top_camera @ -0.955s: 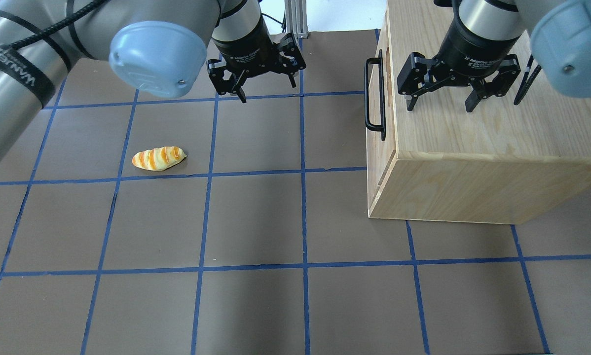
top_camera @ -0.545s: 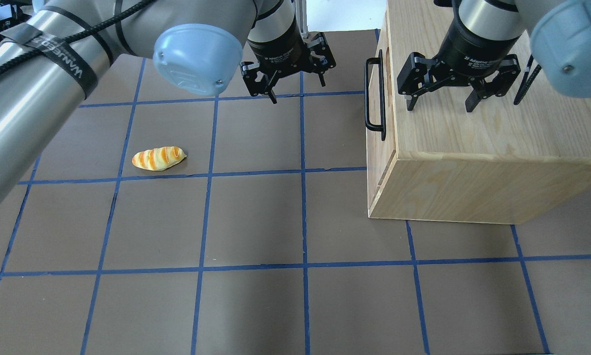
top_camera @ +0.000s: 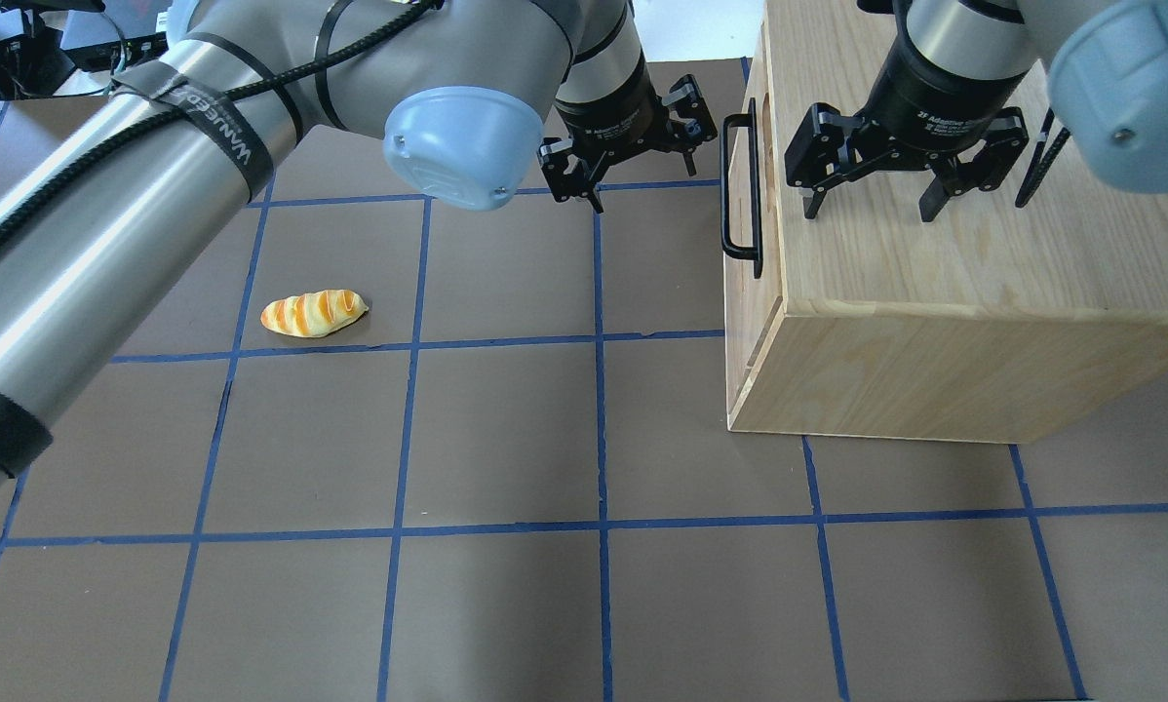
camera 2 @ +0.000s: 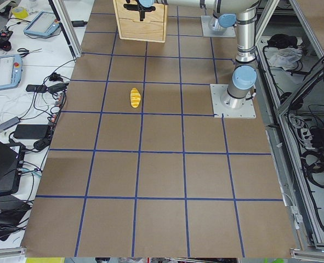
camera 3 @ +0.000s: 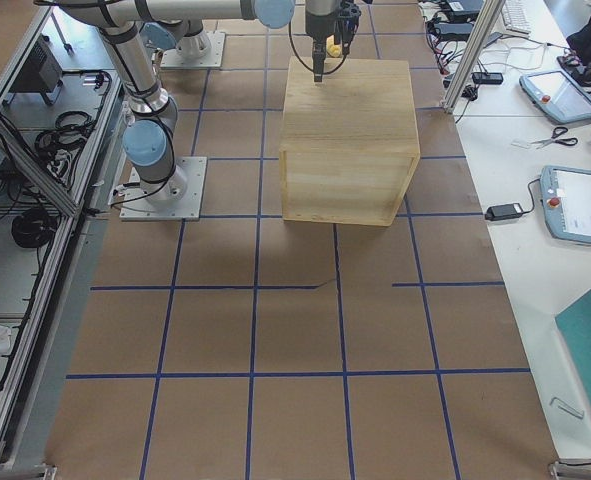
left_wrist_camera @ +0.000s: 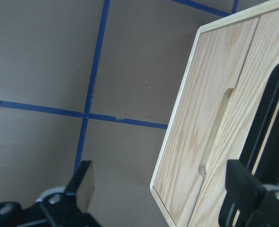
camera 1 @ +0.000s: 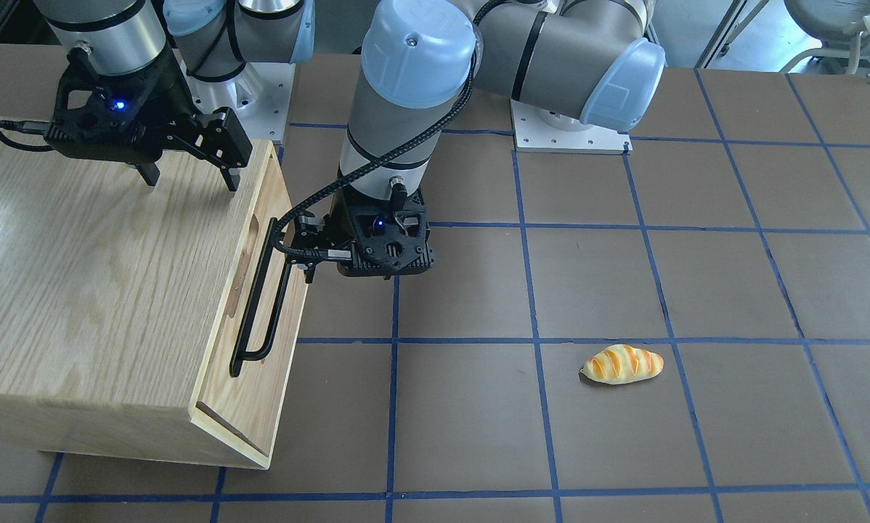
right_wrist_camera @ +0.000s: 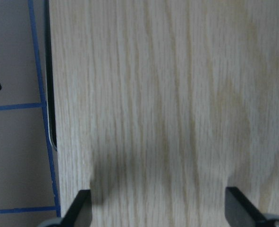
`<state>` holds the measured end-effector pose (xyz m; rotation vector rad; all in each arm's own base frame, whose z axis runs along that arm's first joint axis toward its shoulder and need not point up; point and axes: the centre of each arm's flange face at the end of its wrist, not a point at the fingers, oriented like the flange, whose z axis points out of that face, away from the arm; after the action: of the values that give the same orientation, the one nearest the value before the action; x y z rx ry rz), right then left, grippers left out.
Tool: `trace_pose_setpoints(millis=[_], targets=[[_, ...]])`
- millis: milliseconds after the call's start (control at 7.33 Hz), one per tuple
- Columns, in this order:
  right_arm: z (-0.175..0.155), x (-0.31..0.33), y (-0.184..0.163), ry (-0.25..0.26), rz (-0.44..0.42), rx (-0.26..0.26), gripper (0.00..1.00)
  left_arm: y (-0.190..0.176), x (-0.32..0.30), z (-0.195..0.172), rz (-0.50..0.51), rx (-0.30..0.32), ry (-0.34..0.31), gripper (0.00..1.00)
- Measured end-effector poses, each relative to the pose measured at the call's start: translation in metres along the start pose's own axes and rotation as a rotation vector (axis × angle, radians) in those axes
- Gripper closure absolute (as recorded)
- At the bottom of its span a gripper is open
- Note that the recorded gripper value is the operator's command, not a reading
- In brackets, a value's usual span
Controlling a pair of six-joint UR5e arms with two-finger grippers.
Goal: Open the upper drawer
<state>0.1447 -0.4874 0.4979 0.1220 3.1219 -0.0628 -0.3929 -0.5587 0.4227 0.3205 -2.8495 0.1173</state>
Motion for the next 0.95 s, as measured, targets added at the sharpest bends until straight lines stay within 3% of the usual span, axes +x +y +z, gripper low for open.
trace_pose_setpoints(millis=[955], targets=[[0.0, 0.0, 0.0, 0.0, 0.0, -0.001, 0.0, 0.007, 0.021, 0.028, 0.016, -0.01, 0.04, 0.0]])
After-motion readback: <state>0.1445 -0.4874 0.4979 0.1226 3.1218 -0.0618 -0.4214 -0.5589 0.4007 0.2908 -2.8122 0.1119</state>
